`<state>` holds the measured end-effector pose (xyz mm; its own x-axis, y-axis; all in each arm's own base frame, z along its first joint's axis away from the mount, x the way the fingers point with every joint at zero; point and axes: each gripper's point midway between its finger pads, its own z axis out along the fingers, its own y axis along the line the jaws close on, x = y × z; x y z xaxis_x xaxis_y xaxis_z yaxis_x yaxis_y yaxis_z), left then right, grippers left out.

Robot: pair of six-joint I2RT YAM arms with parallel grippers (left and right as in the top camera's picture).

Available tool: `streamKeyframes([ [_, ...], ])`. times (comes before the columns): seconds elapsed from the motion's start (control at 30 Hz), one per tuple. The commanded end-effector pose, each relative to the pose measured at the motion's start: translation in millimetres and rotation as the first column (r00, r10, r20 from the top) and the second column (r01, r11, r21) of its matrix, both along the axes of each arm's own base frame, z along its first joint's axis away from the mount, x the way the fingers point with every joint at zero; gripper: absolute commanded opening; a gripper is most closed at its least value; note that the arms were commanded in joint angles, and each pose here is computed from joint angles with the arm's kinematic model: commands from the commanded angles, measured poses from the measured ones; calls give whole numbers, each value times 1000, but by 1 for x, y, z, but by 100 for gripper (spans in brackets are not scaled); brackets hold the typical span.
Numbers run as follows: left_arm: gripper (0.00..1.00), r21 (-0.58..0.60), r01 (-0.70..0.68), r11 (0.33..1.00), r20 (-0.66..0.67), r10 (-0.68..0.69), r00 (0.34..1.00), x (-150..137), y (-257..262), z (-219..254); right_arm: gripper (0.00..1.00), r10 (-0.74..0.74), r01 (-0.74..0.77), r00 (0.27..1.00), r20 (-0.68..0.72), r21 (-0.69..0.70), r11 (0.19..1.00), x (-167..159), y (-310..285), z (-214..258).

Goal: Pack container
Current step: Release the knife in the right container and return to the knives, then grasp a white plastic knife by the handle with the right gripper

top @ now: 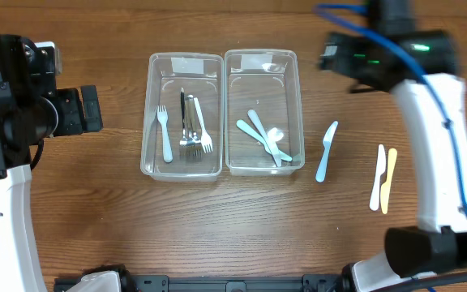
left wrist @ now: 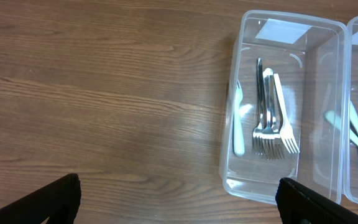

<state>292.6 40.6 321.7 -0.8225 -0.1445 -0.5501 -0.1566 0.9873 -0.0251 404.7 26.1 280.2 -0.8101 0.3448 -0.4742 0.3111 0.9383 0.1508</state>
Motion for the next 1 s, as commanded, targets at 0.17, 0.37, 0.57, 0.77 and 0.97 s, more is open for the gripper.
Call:
streamKeyframes([
  [0.17,100,-2,12,1000,-16,-13,1000,0,1,-4,100,-163,179,941,-298,28,983,-38,-59,-103],
  [0.37,100,-2,13,1000,-17,-13,1000,0,1,-5,100,-139,173,891,-432,42,984,-71,-49,-190],
  [0.57,100,-2,13,1000,-16,-13,1000,0,1,-5,100,-62,99,863,-501,47,994,-102,-37,-240],
  [0.77,100,-3,13,1000,-17,-13,1000,0,1,-5,100,38,-17,859,-511,46,999,-108,-15,-248],
  [0.97,100,-3,13,1000,-20,-13,1000,-1,1,-5,99,42,-20,844,-535,46,999,-121,-8,-263],
])
